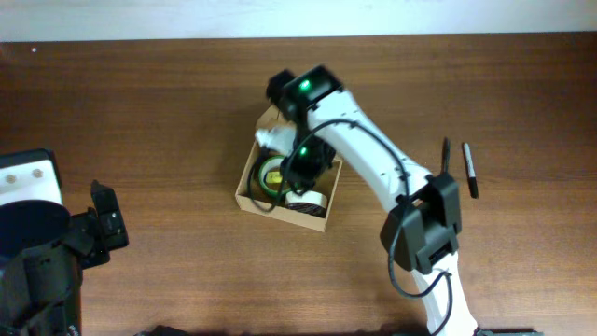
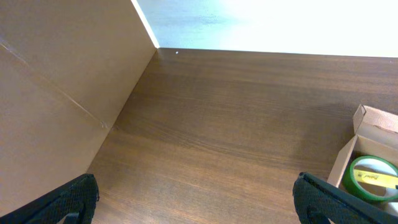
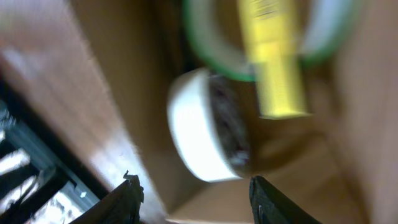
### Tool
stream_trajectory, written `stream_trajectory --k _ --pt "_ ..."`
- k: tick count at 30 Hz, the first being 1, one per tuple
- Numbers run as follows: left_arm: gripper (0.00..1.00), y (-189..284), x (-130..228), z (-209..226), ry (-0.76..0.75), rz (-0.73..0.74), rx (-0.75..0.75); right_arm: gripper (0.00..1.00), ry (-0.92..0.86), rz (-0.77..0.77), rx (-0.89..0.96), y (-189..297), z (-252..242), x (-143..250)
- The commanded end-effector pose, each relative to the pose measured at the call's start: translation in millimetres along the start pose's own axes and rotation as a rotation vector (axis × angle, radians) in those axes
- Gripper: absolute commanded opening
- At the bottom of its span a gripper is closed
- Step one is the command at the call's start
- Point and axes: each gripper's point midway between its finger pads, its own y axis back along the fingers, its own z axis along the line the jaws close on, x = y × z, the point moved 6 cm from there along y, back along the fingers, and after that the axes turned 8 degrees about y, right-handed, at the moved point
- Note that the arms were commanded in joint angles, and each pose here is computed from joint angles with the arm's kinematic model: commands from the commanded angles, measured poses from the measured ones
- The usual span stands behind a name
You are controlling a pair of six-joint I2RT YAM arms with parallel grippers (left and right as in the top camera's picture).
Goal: Pack container
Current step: 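Carry the blue pen with the right gripper into the box and release, then withdraw the right gripper from the box toward the remaining pens, then lower the right gripper onto the clear pen and grasp it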
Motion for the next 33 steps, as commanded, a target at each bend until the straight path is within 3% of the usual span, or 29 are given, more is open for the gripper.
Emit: stream_trajectory --k 1,4,7,14,20,23,33 --pt "0.99 -1 0 0 0.013 0.000 -0.011 0.56 -0.162 -0.268 0.168 92 -18 6" --pt "1.00 -1 0 0 0.013 0.000 -0.011 0.57 -0.364 -0.404 0.299 142 -40 23" --pt "0.99 -1 0 0 0.013 0.000 -0.011 0.60 -0.632 -0.434 0.435 169 -70 59" --pt "0.99 -3 -1 -1 0.009 0.005 -0.013 0.63 -0.988 -0.387 0.431 165 -127 131" --pt "0.99 -7 -1 -4 -0.002 0.020 -0.018 0.67 -1.202 -0.219 0.426 133 -172 199" --pt "0.99 -9 -1 -6 -0.007 0.027 -0.019 0.67 -1.261 -0.071 0.338 91 -187 235" --pt "0.99 -19 7 -12 -0.036 0.064 -0.030 0.67 -1.235 0.183 0.163 -21 -182 263"
